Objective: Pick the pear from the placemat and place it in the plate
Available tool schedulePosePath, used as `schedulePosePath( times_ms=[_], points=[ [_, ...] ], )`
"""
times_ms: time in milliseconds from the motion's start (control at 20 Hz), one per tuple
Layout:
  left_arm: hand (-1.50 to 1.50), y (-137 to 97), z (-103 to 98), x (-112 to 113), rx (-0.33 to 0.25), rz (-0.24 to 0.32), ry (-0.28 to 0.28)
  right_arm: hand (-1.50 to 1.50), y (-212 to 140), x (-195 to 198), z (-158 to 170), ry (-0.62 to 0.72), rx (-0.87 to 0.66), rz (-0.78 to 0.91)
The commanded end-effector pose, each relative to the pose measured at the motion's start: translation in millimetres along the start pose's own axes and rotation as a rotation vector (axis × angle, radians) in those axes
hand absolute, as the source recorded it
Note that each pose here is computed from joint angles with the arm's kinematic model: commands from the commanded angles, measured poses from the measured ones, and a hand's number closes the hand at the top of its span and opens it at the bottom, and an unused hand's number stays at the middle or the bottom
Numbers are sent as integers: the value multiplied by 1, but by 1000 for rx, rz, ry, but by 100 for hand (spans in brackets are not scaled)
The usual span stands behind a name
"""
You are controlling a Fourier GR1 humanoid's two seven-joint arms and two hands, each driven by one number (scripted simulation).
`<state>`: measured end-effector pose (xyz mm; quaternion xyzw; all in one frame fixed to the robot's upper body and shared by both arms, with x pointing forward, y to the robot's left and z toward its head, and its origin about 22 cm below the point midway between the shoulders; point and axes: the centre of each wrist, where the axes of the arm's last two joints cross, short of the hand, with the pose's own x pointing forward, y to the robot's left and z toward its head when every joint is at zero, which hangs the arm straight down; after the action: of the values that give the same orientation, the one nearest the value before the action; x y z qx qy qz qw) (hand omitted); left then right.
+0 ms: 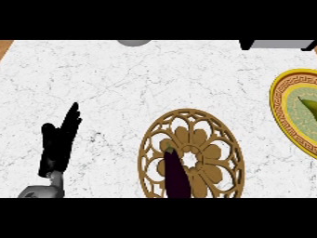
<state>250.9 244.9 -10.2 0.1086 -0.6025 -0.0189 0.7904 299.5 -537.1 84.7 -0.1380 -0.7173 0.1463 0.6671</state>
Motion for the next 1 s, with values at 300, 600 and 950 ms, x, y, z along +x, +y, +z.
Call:
schedulePosePath(
  times_ms=[300, 600, 950],
  points=[
    [0, -7, 2, 2, -26, 4, 4, -150, 5, -12, 10, -158, 99, -131],
    [0, -4, 3, -4, -30, -5, -15, -150, 15, -31, 22, -103, 53, -68],
    [0, 9, 1, -7, -9, -5, -21, -150, 13, -27, 18, -82, 24, 3]
  ],
)
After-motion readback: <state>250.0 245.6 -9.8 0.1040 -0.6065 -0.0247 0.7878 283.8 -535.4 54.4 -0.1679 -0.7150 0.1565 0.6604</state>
